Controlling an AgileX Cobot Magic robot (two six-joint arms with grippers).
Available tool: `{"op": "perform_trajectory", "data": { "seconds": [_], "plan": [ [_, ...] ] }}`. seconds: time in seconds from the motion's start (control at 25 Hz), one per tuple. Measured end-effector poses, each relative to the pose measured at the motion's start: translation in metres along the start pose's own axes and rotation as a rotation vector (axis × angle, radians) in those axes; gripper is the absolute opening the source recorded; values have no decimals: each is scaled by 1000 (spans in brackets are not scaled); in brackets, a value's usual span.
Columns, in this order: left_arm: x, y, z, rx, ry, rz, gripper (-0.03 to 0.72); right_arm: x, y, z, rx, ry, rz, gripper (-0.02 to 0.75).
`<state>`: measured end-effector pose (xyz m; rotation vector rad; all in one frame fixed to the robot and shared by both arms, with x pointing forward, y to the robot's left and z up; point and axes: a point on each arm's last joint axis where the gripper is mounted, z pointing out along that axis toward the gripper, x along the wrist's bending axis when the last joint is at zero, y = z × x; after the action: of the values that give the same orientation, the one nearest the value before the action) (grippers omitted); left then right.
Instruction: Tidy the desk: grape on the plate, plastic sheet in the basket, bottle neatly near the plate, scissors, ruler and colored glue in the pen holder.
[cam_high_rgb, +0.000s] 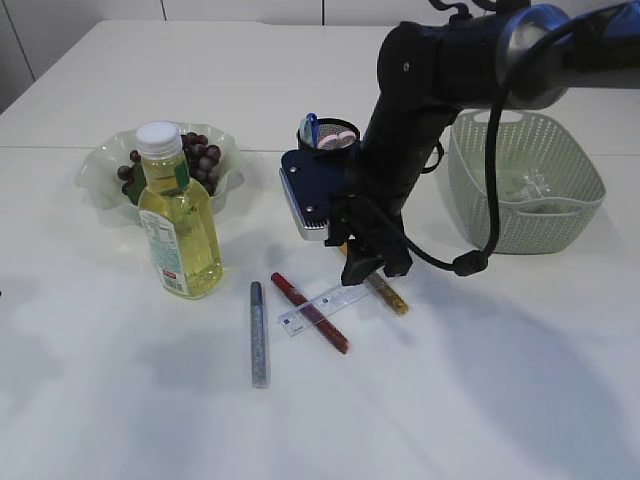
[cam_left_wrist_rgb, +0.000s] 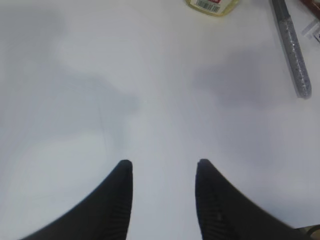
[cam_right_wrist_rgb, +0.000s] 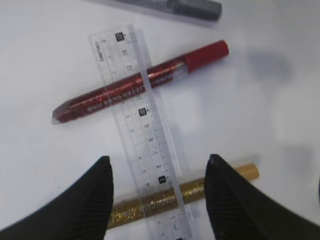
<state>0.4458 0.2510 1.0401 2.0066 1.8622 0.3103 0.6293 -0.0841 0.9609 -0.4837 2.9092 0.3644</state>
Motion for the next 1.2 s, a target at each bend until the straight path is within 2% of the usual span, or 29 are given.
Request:
{"op": "perform_trajectory", "data": {
  "seconds": [0.32,0.6,0.88,1.2],
  "plan": [
    [0,0,0,-2,0,0,308,1,-3,25,-15,52,-45,460],
    [0,0,0,-5,-1,0,308,-2,-2,28,-26,34,-4,536],
    [0,0,0,-5,-1,0,308,-12,-2,34,-28,18,5,547],
    [0,1,0,-6,-1,0,308,-9,-3,45,-26,99,9,549]
  ]
}}
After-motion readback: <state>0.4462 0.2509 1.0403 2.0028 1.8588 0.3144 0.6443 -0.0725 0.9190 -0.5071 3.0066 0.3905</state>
